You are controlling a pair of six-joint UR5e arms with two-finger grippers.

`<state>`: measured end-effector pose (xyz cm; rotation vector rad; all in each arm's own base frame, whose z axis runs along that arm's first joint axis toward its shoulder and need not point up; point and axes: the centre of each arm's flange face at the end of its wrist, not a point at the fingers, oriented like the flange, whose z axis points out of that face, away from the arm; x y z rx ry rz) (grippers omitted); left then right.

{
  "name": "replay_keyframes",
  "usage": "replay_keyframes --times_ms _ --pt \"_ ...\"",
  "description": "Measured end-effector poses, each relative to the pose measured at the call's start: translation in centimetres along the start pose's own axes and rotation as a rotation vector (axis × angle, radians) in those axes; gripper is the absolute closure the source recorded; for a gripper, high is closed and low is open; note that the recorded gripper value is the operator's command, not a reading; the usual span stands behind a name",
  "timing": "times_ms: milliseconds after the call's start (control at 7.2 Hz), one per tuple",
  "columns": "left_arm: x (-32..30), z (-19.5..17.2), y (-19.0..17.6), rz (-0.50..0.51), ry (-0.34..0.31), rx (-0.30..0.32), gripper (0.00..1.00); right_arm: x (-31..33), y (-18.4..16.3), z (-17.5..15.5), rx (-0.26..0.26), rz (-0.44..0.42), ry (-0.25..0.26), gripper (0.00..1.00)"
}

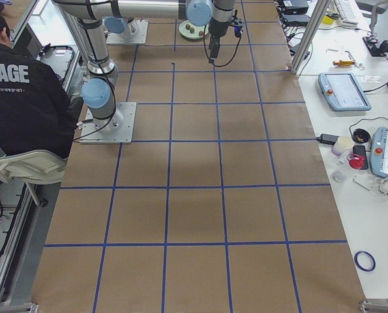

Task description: Collect all strawberries into plate

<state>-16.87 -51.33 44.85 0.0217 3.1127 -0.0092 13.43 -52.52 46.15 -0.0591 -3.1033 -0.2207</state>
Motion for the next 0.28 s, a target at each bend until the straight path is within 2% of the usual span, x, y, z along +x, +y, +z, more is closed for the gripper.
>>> replay_keyframes --times_ms 278 --pt "0.64 0.41 0.02 0.005 0.027 -0.011 0.0 -0.1 0.19 -0.11 0.0 -0.001 0.0 0.0"
